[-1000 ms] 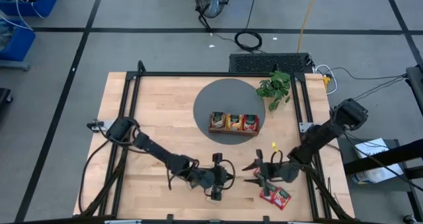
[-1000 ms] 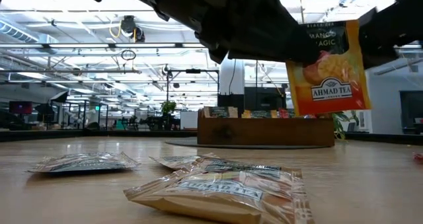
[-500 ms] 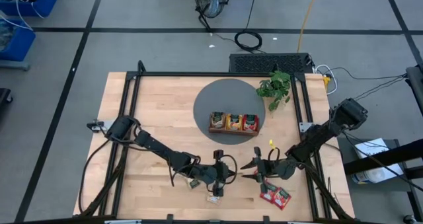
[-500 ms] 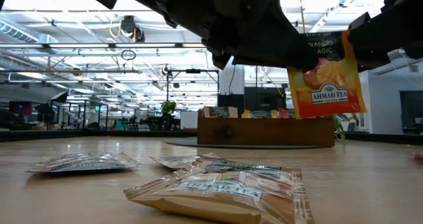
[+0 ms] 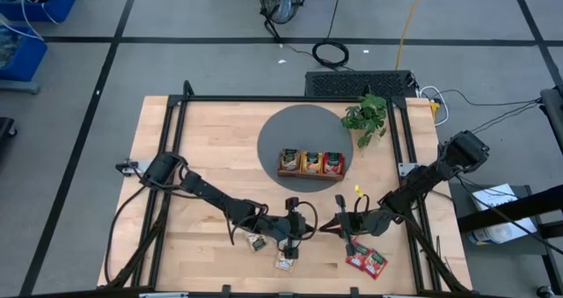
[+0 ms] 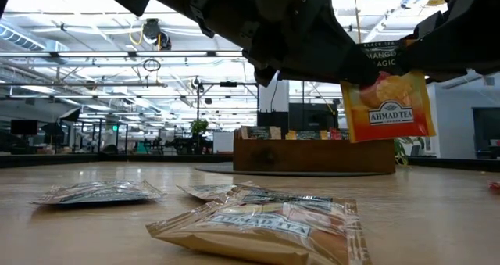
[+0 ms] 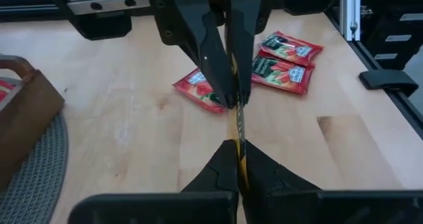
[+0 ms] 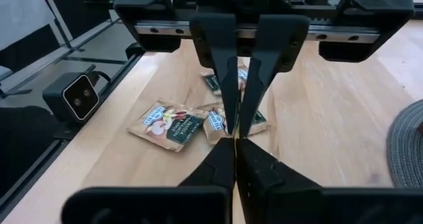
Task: Pick & Place Tea
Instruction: Put the yellow tea bag into the middle section of the wooden organiser
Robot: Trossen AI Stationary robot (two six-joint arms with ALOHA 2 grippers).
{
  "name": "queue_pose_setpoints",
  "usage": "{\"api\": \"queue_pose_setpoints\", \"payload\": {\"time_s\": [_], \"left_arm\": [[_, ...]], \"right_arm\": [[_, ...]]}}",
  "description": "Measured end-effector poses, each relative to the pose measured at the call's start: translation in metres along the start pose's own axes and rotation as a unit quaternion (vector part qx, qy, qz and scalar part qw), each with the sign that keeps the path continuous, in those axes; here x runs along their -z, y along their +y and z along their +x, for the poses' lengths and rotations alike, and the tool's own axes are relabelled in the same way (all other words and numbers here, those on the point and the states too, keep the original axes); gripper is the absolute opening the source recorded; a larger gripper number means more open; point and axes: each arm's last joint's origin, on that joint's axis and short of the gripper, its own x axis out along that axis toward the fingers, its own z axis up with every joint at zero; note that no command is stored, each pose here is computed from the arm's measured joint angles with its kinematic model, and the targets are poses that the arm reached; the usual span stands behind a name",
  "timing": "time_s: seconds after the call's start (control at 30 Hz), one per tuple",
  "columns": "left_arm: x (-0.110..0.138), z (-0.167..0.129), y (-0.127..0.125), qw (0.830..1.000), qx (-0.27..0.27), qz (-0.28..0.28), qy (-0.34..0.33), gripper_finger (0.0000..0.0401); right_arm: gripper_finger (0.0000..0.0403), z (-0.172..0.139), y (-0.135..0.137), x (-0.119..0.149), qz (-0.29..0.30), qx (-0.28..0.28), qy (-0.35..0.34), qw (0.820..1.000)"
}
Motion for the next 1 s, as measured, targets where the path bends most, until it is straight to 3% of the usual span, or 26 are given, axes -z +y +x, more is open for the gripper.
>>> {"api": "queue_pose_setpoints", "payload": {"time_s": [0.13, 0.37, 0.5, 0.6, 0.7, 0.8, 0.93, 1.0], "left_arm": [[0.000, 0.000, 0.000, 1.000, -0.001, 0.014, 0.000, 0.0020], [-0.010, -0.012, -0.001, 1.000, -0.010, 0.018, 0.007, 0.0112], [-0.014, -0.031, -0.003, 0.998, -0.012, -0.015, 0.061, 0.0158], [-0.009, -0.043, -0.015, 0.995, -0.013, -0.026, 0.094, 0.0169], [0.003, -0.054, -0.038, 0.995, -0.014, -0.001, 0.099, 0.0151], [0.020, -0.063, -0.054, 0.996, -0.030, 0.003, 0.090, 0.0103], [0.043, -0.073, -0.063, 0.997, -0.051, 0.008, 0.063, 0.0019], [0.048, -0.075, -0.064, 0.998, -0.052, -0.002, 0.036, 0.0011]], "right_arm": [[0.0001, 0.000, 0.000, 0.000, -0.001, 0.001, 0.000, 1.000], [0.0000, 0.000, -0.001, 0.003, -0.008, 0.005, 0.016, 1.000], [0.0000, 0.000, -0.001, 0.006, -0.014, 0.008, 0.029, 0.999], [0.0000, -0.001, -0.003, 0.009, -0.023, 0.024, 0.042, 0.999], [0.0000, -0.001, -0.004, 0.011, -0.030, 0.026, 0.044, 0.998], [0.0000, -0.002, -0.009, 0.012, -0.036, 0.029, 0.031, 0.998], [0.0000, -0.005, -0.025, 0.005, -0.048, 0.045, -0.018, 0.998], [0.0000, -0.008, -0.038, -0.005, -0.062, 0.052, -0.053, 0.995]]}}
